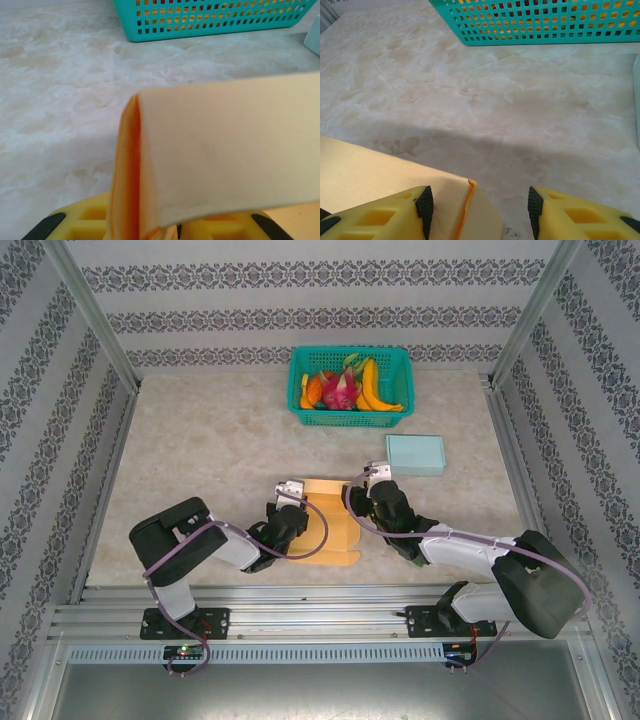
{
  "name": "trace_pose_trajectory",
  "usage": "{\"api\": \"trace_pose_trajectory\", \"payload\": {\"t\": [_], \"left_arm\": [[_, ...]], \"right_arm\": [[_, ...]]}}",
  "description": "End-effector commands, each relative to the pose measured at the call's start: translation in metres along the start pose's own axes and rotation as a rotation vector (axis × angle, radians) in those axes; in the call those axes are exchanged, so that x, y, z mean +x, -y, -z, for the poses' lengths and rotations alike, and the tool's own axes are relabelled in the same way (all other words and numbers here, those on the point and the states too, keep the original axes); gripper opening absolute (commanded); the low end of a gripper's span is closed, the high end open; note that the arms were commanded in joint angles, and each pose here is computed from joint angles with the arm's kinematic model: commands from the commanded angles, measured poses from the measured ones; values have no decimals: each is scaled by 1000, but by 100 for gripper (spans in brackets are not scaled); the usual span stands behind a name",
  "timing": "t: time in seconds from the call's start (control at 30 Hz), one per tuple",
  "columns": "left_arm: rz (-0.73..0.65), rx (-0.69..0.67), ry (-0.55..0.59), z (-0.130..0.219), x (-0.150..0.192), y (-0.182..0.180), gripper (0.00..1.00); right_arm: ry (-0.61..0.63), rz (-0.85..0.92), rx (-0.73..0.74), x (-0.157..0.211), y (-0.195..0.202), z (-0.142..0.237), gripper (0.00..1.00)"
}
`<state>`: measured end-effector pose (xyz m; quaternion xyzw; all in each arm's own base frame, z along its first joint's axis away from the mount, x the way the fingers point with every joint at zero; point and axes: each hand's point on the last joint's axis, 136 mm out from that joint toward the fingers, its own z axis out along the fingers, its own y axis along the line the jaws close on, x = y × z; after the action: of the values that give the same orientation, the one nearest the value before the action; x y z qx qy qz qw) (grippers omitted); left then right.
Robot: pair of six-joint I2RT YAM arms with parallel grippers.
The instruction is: Fold the paper box
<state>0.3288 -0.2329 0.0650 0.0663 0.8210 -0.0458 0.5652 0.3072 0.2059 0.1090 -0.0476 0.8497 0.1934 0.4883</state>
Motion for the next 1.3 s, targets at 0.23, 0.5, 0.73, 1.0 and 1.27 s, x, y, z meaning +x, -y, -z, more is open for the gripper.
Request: {"api": "trace_pose_trajectory", "payload": {"t": [0.23, 0.5, 0.73, 1.0, 1.27], "left_arm": [[-23, 31, -18, 11, -3, -3, 30], [-98, 124, -35, 11, 7, -9, 24], [-113, 203, -7, 14, -1, -4, 23], [-66, 81, 10, -6, -11, -12, 5], [-30, -159, 0, -30, 0, -32, 0]], "right_arm": [[-55, 43, 62, 19, 4, -3, 54], [-56, 53, 59, 18, 3, -1, 54], [-65, 55, 55, 21, 2, -3, 54], [-76, 64, 51, 26, -2, -8, 54], [-77, 64, 65, 28, 0, -12, 54]]}}
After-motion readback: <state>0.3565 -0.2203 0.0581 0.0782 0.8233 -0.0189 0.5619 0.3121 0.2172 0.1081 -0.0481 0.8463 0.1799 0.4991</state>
